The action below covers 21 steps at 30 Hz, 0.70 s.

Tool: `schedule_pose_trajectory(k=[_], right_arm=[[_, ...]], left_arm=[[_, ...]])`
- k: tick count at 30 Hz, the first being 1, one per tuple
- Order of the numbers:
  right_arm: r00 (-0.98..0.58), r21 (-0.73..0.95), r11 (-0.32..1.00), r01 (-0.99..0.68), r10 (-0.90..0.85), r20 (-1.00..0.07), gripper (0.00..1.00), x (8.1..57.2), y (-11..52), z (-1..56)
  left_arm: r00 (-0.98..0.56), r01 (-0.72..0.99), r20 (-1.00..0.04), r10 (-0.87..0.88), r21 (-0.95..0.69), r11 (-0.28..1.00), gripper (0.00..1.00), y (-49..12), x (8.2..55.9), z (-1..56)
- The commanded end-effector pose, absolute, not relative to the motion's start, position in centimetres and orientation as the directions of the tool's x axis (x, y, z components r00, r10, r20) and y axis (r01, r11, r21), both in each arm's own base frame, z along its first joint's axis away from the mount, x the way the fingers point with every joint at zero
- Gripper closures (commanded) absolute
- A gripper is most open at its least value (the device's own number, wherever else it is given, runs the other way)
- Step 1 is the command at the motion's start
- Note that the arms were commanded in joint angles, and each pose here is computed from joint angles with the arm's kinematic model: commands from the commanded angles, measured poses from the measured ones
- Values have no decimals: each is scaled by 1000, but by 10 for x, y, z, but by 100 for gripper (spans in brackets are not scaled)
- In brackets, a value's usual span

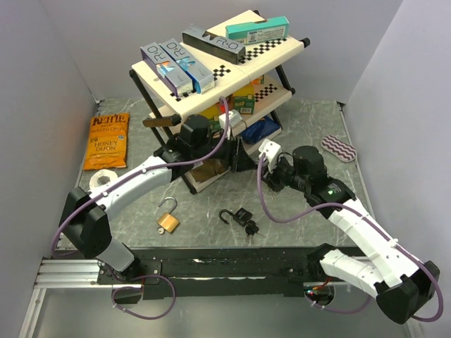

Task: Lock with the key
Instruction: Place the lock at the center of the board.

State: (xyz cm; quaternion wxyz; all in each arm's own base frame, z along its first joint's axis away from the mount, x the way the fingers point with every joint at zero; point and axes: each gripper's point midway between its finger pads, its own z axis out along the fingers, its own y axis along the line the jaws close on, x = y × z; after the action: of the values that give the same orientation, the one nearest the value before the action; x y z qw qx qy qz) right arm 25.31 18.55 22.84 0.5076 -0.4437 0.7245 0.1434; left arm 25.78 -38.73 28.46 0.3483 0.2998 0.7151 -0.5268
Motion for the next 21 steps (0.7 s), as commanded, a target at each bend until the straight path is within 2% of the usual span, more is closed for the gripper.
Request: schedule_pose_trajectory(k=[1, 5, 11, 16, 21], right_arm=[[-191, -183, 648, -739, -462, -866, 100, 260, 158, 220], [-366, -88, 749, -657, -419, -831, 100, 277, 116, 193], [-677, 52, 898, -436, -290, -676, 100, 315, 51, 133], [-806, 77, 958, -275, -186, -563, 100, 338, 13, 97], [-859, 74, 977, -202, -140, -493, 100, 359, -13, 67]], left_arm=[[-430, 879, -903, -16, -423, 218, 24, -366, 252, 337], [-258, 946, -966, 18, -249, 210, 17, -351, 238, 336], [-60, 977, -986, 156, -26, 212, 16, -335, 224, 308], [5, 979, -979, 203, 46, 196, 16, -328, 215, 297], [21, 978, -972, 234, 69, 198, 16, -323, 213, 289]])
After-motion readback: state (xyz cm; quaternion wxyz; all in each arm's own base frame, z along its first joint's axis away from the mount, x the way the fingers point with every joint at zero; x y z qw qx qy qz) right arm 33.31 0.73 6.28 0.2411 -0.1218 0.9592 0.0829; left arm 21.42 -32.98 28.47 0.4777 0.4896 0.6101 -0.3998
